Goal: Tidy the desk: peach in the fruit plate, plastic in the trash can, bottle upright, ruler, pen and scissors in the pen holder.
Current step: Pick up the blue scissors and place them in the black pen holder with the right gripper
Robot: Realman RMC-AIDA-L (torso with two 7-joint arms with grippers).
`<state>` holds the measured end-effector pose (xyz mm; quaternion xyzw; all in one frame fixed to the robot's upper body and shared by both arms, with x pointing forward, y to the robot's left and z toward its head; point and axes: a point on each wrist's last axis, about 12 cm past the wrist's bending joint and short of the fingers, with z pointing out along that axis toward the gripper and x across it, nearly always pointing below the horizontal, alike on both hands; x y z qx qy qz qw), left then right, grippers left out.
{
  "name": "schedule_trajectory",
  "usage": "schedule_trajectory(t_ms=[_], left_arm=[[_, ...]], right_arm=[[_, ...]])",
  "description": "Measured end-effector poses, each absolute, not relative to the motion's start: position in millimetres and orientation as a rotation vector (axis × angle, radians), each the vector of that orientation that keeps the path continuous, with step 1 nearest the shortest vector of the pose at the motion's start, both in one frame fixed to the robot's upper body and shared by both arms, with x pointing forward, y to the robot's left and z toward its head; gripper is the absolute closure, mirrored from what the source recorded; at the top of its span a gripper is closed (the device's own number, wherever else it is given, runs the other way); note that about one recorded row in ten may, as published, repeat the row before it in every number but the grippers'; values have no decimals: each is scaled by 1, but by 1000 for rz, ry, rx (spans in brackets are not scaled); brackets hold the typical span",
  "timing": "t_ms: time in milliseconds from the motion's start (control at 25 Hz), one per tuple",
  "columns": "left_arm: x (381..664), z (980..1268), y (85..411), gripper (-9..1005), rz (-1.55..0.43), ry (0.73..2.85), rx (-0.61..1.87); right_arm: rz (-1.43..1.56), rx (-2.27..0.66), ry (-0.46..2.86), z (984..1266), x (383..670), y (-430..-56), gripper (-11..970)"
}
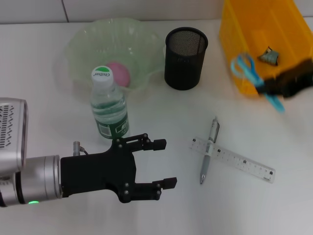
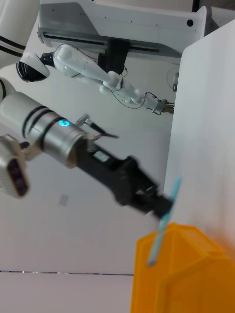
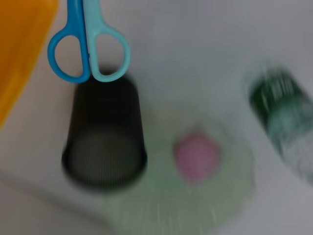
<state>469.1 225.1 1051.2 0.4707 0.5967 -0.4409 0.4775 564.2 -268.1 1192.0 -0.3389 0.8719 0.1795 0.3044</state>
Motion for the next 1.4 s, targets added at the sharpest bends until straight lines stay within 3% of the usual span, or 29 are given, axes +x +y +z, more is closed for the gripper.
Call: schedule_trajectory(t_ms=[240,600,1040,1400], left_arm=[[469,1051,224,213,-1074,1457,1150],[470,1051,224,213,-1073,1455,1152],[469,1051,224,213,-1073,1450,1156],[468,1049,225,213,-1071,1458,1153]], right_arm=[[710,-782,1852,1199,572,-273,720],[786,-548,1453,1143,596,-263,704],[724,-522,1522,1116,628,-216,684],[712,-528,1587,1098,625,-208,667]])
